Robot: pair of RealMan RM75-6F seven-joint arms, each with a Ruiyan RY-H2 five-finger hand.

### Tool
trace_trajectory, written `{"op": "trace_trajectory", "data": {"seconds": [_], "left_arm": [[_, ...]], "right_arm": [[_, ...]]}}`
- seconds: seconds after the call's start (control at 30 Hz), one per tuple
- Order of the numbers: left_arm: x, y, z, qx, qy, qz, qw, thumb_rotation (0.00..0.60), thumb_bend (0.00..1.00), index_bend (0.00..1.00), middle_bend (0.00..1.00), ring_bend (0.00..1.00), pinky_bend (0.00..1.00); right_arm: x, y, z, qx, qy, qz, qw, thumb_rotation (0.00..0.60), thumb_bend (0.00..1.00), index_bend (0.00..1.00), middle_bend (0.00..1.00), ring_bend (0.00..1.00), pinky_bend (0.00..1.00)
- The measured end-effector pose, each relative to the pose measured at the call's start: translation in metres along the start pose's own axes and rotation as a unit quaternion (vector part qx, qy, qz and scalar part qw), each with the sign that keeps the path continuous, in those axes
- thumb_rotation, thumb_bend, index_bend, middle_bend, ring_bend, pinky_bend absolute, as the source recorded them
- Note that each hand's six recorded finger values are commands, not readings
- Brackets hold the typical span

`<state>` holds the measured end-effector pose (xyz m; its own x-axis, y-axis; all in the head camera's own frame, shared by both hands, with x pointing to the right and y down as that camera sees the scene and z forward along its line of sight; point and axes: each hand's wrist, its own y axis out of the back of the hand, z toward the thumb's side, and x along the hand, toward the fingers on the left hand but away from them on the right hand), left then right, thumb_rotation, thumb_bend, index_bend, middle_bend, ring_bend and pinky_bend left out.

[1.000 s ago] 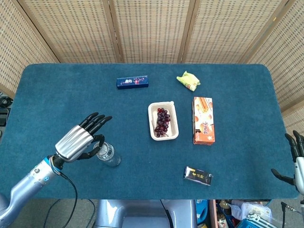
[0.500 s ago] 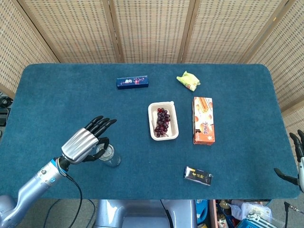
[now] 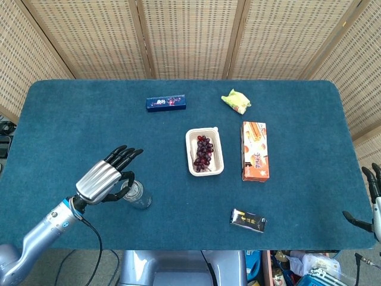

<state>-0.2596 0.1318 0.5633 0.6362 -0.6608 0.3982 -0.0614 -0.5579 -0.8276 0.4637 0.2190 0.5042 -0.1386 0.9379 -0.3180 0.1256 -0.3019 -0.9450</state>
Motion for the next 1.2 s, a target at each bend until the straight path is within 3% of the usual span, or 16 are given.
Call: {"op": "trace_trajectory", "data": {"seconds": [0.07,0.17,0.23,0.57,0.73,0.87,0.97,1.13,1.2], "left_arm": [[0.0,-0.001,-0.001,0.0,0.0,-0.002,1.0,0.6,0.43,0.53,0.0,0.0,0.0],[0.0,-0.004,-0.002,-0.001,0.002,-0.007,1.0,0.6,0.43,0.15,0.0,0.0,0.0],[0.0,-0.006,-0.002,-0.004,0.002,-0.012,0.9999,0.6,0.43,0.01,0.0,0.0,0.0],[-0.003,0.002,-0.001,-0.006,0.002,0.003,1.0,0.6,0.43,0.0,0.0,0.0,0.0],[-0.022,0.017,-0.014,-0.002,0.033,0.023,0.9992,0.6,0.42,0.0,0.0,0.0,0.0],[-0.049,0.023,-0.035,0.011,0.091,0.051,0.9945,0.6,0.22,0.0,0.0,0.0,0.0],[-0.079,0.028,-0.054,0.028,0.155,0.088,0.9835,0.6,0.12,0.0,0.0,0.0,0.0],[-0.156,0.02,-0.084,0.047,0.293,0.126,0.9466,0.6,0.11,0.0,0.0,0.0,0.0],[-0.179,0.013,-0.089,0.052,0.329,0.13,0.934,0.6,0.11,0.0,0.0,0.0,0.0]], "right_arm": [[0.0,0.0,0.0,0.0,0.0,0.0,1.0,0.6,0.0,0.0,0.0,0.0,0.0],[0.0,0.0,0.0,-0.001,0.0,0.0,1.0,0.6,0.0,0.0,0.0,0.0,0.0],[0.0,0.0,0.0,-0.001,0.0,0.0,1.0,0.6,0.0,0.0,0.0,0.0,0.0],[0.0,0.002,-0.001,-0.003,0.0,-0.002,1.0,0.6,0.0,0.0,0.0,0.0,0.0],[0.001,0.002,-0.001,-0.005,0.001,-0.001,1.0,0.6,0.0,0.0,0.0,0.0,0.0],[0.002,0.003,0.0,-0.009,0.003,0.0,1.0,0.6,0.0,0.0,0.0,0.0,0.0],[0.003,0.004,0.001,-0.01,0.006,-0.001,0.9999,0.6,0.0,0.0,0.0,0.0,0.0],[0.007,0.007,0.006,-0.013,0.015,-0.005,0.9998,0.6,0.0,0.0,0.0,0.0,0.0],[0.008,0.007,0.007,-0.014,0.019,-0.005,0.9997,0.6,0.0,0.0,0.0,0.0,0.0]]}}
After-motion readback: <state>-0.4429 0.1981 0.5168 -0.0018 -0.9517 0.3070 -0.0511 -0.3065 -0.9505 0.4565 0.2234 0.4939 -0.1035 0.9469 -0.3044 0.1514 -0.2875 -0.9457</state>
